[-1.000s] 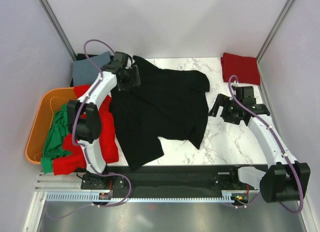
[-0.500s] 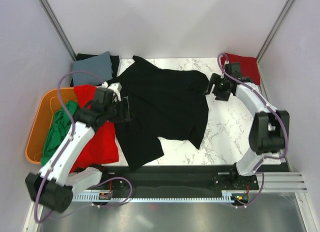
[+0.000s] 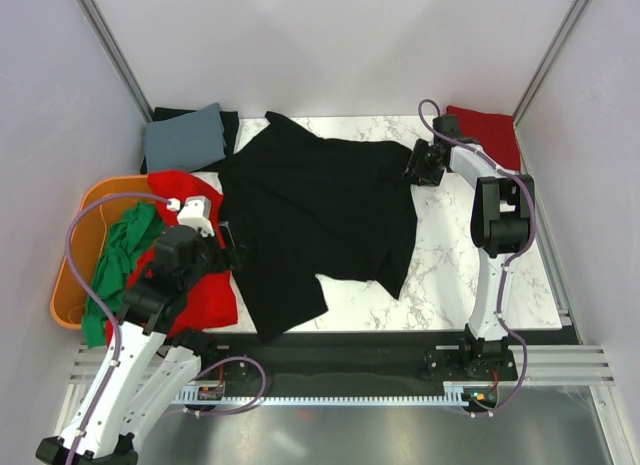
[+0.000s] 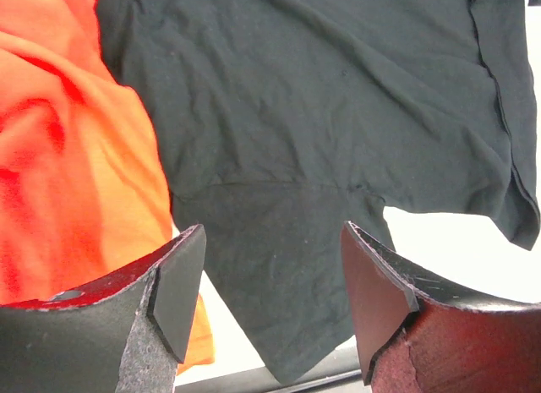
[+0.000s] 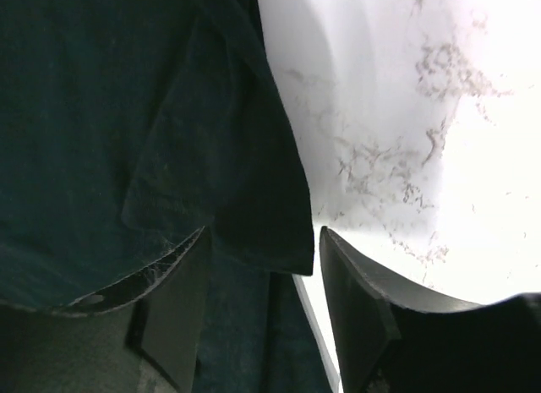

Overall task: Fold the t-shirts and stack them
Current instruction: Flatten the tshirt out

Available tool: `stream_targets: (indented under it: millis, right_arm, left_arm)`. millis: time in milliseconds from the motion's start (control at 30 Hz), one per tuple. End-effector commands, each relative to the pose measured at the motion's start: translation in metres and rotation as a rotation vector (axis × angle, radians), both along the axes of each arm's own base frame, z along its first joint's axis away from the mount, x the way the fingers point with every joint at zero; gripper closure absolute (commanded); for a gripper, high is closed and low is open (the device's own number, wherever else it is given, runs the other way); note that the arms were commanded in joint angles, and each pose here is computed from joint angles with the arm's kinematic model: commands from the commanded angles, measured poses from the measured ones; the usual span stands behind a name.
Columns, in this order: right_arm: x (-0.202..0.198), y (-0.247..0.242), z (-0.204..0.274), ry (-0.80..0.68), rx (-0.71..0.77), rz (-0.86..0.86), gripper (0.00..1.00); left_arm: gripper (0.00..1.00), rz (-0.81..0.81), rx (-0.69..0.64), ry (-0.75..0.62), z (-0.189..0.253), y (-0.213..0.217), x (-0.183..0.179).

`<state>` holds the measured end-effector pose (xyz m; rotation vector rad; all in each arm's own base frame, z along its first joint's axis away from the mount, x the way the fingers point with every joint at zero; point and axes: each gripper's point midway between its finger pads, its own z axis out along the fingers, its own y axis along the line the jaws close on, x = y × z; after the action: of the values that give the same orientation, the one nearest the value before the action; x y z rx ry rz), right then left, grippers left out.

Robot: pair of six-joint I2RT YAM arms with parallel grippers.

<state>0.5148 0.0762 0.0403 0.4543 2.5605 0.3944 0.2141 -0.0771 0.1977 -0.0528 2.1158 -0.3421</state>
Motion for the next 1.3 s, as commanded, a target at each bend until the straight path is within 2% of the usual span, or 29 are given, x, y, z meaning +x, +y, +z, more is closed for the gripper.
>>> stream_targets:
  millis: [0,67,167,367,467,567,633,667,733,767,800,833,867,900,933,967,1000,1033,1067,1100,1133,1167,1200,1233,1267]
  right_arm:
    - [0.024,-0.007,0.022,-0.087,-0.032,-0.019,0.40]
    - [0.025,-0.006,0.018,-0.081,-0.028,-0.012,0.42]
    - [0.026,-0.003,0.019,-0.082,-0.015,-0.010,0.54]
    - [0.028,-0.001,0.042,-0.131,-0.003,-0.013,1.00]
    - [0.036,-0.014,0.072,-0.195,-0.045,-0.030,1.00]
    - [0.061,-0.049,0.131,-0.314,-0.149,-0.086,1.00]
    - [0.076,-0.066,0.149,-0.370,-0.219,-0.093,1.00]
    - [0.089,-0.093,0.177,-0.440,-0.238,-0.143,1.00]
    - [0.108,-0.104,0.174,-0.460,-0.248,-0.152,1.00]
    - [0.119,-0.110,0.194,-0.511,-0.247,-0.169,0.97]
    - [0.127,-0.113,0.173,-0.480,-0.246,-0.174,0.54]
    - [0.130,-0.116,0.172,-0.472,-0.240,-0.200,0.24]
    - [0.128,-0.120,0.176,-0.455,-0.241,-0.218,0.08]
    - [0.124,-0.119,0.174,-0.440,-0.235,-0.223,0.02]
    - [0.119,-0.118,0.175,-0.427,-0.226,-0.230,0.02]
    - [0.108,-0.115,0.148,-0.367,-0.222,-0.217,0.02]
    - [0.096,-0.114,0.174,-0.404,-0.215,-0.224,0.02]
    - [0.087,-0.113,0.173,-0.395,-0.214,-0.222,0.02]
    - [0.069,-0.113,0.148,-0.328,-0.221,-0.221,0.02]
    - [0.052,-0.111,0.171,-0.353,-0.215,-0.228,0.02]
    - [0.039,-0.110,0.170,-0.338,-0.208,-0.230,0.02]
    - [0.014,-0.106,0.142,-0.254,-0.190,-0.235,0.02]
    - [-0.006,-0.098,0.165,-0.291,-0.151,-0.231,0.02]
    - [-0.021,-0.093,0.161,-0.277,-0.129,-0.227,0.03]
    - [-0.049,-0.082,0.128,-0.196,-0.089,-0.221,0.03]
  left_arm:
    - [0.28,0.043,0.012,-0.047,0.006,0.006,0.009]
    - [0.28,0.041,0.014,-0.044,0.005,0.006,0.009]
    - [0.28,0.041,0.016,-0.038,0.004,0.006,0.010]
    - [0.28,0.040,0.016,-0.039,0.005,0.006,0.010]
    - [0.28,0.044,0.016,-0.038,0.004,0.007,0.010]
    - [0.28,0.044,0.017,-0.034,0.003,0.006,0.010]
    - [0.28,0.043,0.018,-0.029,0.002,0.006,0.010]
    - [0.28,0.037,0.021,-0.022,0.000,0.005,0.011]
    - [0.29,0.037,0.021,-0.015,-0.001,0.005,0.011]
    - [0.29,0.038,0.020,-0.018,0.000,0.005,0.011]
    - [0.29,0.039,0.021,-0.020,0.000,0.005,0.011]
    - [0.29,0.042,0.022,-0.022,0.000,0.006,0.011]
    - [0.29,0.043,0.020,-0.024,0.001,0.006,0.011]
    - [0.29,0.045,0.020,-0.028,0.002,0.006,0.011]
    - [0.29,0.044,0.020,-0.025,0.001,0.006,0.011]
    - [0.29,0.041,0.019,-0.025,0.001,0.006,0.011]
    - [0.29,0.035,0.019,-0.018,0.000,0.004,0.011]
    - [0.29,0.035,0.021,-0.015,-0.001,0.004,0.011]
    - [0.29,0.031,0.019,-0.010,-0.002,0.003,0.012]
    - [0.29,0.031,0.020,-0.009,-0.002,0.003,0.012]
    - [0.29,0.027,0.020,-0.002,-0.003,0.002,0.012]
    - [0.29,0.023,0.018,-0.003,-0.002,0.001,0.012]
    - [0.29,0.019,0.020,0.001,-0.003,0.001,0.012]
    - [0.29,0.020,0.018,0.002,-0.002,0.001,0.013]
    - [0.29,0.011,0.012,0.002,-0.001,-0.001,0.013]
